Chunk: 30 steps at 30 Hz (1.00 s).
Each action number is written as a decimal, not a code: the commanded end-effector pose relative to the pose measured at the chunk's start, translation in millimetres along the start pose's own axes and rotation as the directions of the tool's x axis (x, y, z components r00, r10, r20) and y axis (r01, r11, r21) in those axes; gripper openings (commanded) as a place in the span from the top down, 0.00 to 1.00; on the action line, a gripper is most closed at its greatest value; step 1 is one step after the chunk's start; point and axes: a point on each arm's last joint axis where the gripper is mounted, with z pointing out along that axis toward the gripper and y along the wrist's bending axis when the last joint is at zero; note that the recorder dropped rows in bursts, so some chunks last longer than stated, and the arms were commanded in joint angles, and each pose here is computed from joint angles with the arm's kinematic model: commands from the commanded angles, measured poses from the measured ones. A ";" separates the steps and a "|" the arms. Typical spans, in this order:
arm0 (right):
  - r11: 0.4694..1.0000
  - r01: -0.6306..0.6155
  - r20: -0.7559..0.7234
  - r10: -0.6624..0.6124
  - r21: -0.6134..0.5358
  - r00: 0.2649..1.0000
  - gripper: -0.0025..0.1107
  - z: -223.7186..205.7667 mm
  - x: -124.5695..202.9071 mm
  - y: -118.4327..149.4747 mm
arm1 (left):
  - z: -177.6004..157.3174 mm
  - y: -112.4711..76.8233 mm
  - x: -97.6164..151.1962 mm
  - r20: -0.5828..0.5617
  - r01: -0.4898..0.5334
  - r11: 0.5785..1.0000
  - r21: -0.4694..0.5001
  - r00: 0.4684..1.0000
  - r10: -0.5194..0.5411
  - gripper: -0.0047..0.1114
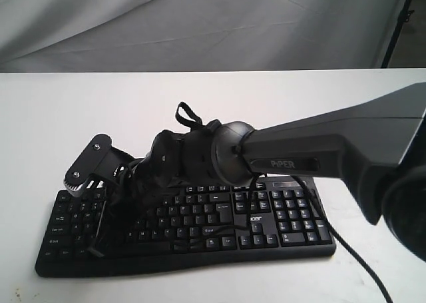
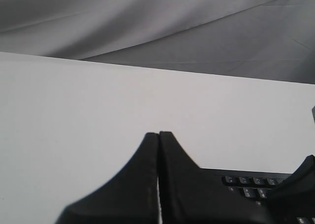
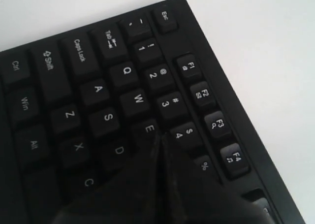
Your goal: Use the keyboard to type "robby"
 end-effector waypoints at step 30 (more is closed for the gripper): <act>0.995 -0.066 -0.044 0.069 0.076 0.997 0.98 -72.6 31.3 -21.4 | 0.1 -0.3 1.3 0.001 0.010 1.000 0.006 1.000 -0.010 0.96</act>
